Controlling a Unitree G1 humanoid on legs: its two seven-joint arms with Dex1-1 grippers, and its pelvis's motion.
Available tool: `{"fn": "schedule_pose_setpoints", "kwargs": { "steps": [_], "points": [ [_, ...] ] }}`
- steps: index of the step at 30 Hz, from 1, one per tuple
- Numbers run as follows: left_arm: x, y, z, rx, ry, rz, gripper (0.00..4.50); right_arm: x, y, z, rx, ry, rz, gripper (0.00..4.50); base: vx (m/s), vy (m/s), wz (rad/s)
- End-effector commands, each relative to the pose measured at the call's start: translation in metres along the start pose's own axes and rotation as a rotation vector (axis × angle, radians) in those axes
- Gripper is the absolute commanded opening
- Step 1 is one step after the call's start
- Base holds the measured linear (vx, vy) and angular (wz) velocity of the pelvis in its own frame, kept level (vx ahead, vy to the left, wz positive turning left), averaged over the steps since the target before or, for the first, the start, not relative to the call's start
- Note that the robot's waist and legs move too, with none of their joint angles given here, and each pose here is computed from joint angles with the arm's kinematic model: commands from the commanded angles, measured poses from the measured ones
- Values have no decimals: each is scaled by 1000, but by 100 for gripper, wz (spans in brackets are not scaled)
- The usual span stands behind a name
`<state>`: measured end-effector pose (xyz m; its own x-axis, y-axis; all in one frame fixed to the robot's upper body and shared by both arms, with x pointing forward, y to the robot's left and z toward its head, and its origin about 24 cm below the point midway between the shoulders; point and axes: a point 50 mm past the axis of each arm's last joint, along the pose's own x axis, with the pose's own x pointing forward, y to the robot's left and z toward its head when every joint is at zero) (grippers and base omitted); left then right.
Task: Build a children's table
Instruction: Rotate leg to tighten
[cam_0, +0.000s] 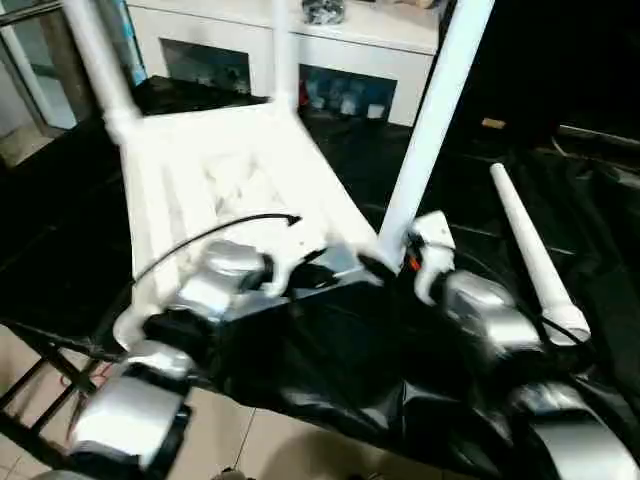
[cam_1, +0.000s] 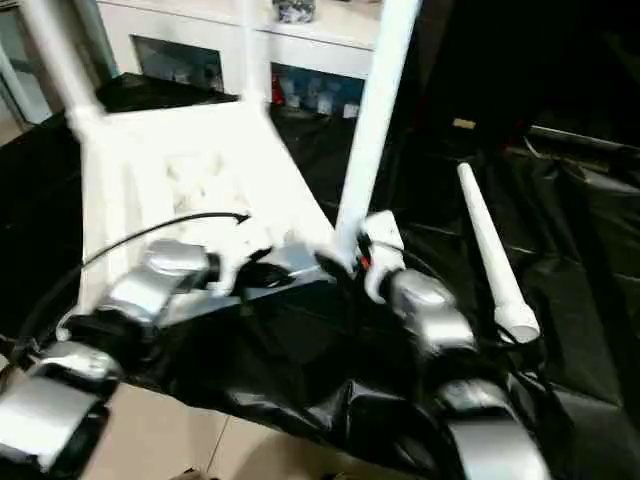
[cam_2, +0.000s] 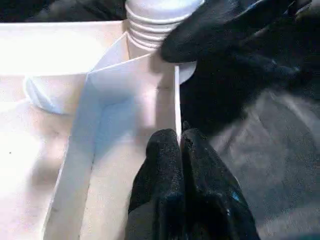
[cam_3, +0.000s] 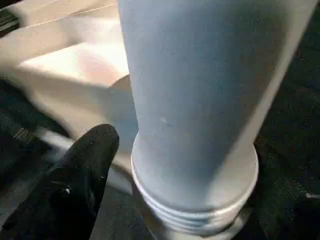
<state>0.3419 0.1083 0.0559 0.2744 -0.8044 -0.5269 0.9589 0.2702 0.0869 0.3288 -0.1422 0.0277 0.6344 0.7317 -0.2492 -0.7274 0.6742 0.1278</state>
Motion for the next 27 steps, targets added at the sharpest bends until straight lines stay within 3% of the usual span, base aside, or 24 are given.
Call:
{"fn": "schedule_pose_setpoints", "kwargs": {
  "steps": [1, 6, 19, 24, 27],
  "points": [
    [11, -9, 20, 84, -65, -74, 0, 14, 32, -2, -19, 27, 265, 391, 0, 0, 0],
    [0, -4, 14, 90, -43, -89, 0, -2, 33, -3, -16, 62, 389, 391, 0, 0, 0],
    [-6, -3, 10, 95, -31, -107, 0, -2, 34, -3, -4, 69, 375, 286, 0, 0, 0],
    [1, -4, 14, 83, -49, -78, 0, 8, 23, -7, 15, 76, 177, 277, 0, 0, 0],
    [11, -3, 21, 61, -70, -21, 0, 21, 10, -12, 64, 102, -99, 276, 0, 0, 0]
  ]
}}
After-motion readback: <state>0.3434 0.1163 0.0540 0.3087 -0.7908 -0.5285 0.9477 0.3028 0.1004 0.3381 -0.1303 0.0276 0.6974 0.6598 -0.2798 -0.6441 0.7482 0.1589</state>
